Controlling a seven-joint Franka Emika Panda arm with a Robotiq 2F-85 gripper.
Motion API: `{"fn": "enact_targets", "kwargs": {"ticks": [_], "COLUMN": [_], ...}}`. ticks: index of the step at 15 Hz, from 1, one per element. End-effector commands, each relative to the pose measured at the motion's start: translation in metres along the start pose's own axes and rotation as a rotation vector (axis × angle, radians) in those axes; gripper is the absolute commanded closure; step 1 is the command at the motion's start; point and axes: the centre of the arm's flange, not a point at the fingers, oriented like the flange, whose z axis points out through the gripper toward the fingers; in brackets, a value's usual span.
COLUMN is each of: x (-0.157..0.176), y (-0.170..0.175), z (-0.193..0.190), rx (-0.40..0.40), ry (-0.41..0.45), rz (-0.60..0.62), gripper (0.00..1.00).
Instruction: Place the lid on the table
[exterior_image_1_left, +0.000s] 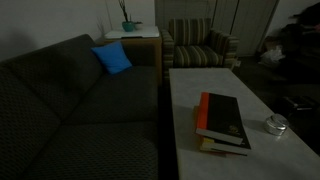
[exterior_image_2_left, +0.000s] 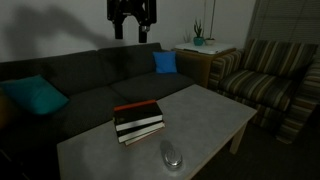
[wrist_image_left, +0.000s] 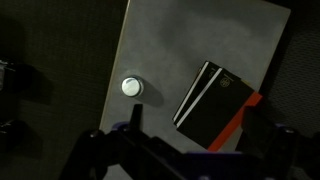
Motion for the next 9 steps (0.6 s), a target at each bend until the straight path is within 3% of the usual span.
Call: {"fn": "enact_targets", "kwargs": {"ticks": [1,5,6,9], "x": [0.0,0.008,0.018,0.044], "y": [-0.001,0.005,0.015,0.043], "z": [-0.002,0.001,0.006,0.026], "rx": [-0.001,-0.034,-0.042,0.052], "ry": [0.005,0.011,0.024,0.035], "rz": [-0.001,-0.005,0.074,-0.045], "gripper": [0.0,0.0,0.0,0.0]}}
